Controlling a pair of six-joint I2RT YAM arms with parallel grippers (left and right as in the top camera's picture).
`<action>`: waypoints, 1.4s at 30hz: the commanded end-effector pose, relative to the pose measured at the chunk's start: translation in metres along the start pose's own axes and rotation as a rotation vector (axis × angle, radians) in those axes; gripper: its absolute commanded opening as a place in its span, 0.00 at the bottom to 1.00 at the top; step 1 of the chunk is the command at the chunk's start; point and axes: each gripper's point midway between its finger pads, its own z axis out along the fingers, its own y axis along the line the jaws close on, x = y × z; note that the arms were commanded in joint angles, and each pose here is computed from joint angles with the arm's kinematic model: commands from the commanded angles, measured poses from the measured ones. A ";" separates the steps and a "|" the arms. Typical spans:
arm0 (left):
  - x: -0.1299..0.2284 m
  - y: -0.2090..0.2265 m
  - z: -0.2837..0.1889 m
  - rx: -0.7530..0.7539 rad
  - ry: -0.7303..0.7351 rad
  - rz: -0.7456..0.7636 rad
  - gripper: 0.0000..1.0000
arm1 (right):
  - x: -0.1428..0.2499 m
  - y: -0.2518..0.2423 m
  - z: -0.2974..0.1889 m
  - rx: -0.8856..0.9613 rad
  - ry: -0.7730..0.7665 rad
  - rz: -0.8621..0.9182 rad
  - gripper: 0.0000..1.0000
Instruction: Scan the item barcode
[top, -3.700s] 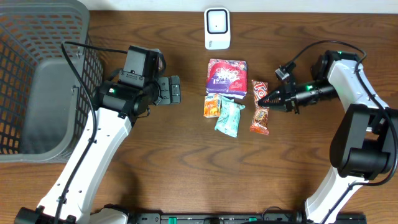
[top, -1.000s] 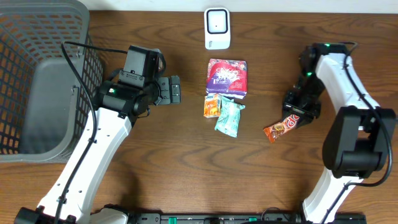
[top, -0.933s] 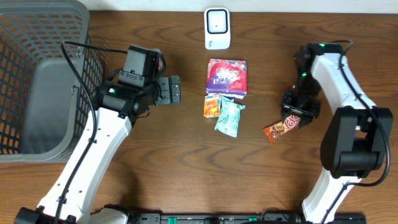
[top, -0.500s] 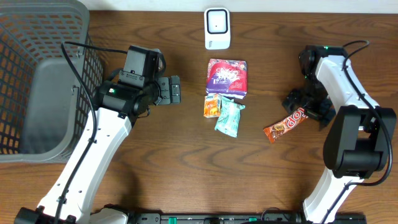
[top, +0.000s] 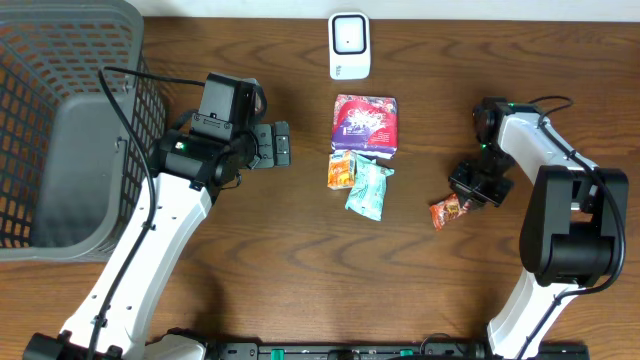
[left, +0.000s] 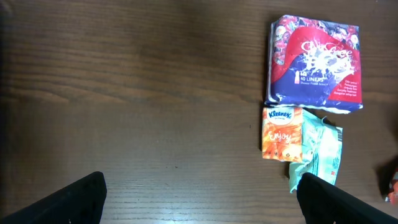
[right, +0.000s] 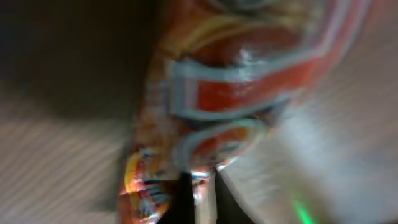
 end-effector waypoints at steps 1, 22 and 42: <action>-0.004 0.002 -0.001 -0.013 -0.008 0.006 0.98 | 0.014 0.040 -0.009 -0.226 0.074 -0.151 0.01; -0.004 0.002 -0.001 -0.013 -0.008 0.006 0.98 | 0.000 0.060 -0.049 -0.223 -0.014 -0.192 0.57; -0.004 0.002 -0.001 -0.013 -0.008 0.006 0.98 | -0.031 0.075 -0.008 -0.288 -0.176 -0.215 0.73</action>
